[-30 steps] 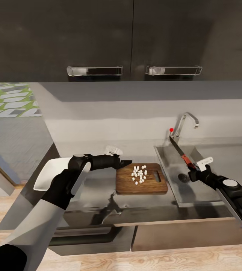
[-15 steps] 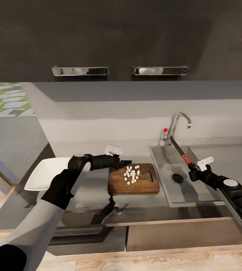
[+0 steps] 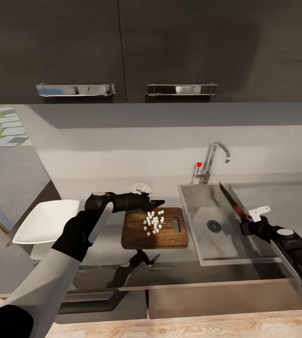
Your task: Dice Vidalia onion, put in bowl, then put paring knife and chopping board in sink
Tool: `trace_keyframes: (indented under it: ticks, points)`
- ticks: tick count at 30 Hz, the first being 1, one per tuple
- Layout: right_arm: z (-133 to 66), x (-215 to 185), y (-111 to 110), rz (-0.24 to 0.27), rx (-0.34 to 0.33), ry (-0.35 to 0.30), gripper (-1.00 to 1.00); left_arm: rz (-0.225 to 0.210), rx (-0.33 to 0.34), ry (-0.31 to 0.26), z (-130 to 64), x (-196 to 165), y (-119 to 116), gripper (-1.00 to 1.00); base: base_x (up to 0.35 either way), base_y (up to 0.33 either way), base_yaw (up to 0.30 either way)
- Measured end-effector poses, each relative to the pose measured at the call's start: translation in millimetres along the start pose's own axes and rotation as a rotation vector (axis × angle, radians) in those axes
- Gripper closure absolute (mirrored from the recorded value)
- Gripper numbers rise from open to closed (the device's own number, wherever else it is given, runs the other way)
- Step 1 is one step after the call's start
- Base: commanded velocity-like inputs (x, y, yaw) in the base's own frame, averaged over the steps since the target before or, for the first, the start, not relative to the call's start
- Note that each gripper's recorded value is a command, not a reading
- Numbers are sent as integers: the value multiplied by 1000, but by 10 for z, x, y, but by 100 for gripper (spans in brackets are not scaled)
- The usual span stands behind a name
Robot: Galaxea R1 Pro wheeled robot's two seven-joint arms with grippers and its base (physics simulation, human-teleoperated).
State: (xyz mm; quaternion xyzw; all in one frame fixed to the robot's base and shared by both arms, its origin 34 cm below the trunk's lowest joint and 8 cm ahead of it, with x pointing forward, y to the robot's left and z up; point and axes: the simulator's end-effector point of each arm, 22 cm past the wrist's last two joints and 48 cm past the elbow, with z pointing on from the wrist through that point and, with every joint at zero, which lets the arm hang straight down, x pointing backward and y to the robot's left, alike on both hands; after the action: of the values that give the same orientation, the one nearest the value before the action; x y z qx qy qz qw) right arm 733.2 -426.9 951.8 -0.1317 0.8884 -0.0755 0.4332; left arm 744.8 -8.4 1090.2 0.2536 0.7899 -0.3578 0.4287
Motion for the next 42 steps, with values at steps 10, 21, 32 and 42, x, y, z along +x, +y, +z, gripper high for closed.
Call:
trace_keyframes:
  ticks: [10, 21, 32, 42]
  points:
    - [161, 314, 241, 52, 22, 71, 100, 0, 0, 0, -1, -1, 1, -100, 0, -1, 0]
    - [205, 317, 522, 4, -16, 72, 100, -1, -1, -1, -5, -2, 8, -100, 0, 0, 0]
    - [217, 327, 544, 1, -20, 73, 100, -4, -1, 1, 5, 15, 18, -100, 0, 0, 0]
    - [263, 408, 571, 0, -25, 88, 100, -16, 0, 11, 49, 94, 63, -100, 0, 0, 0]
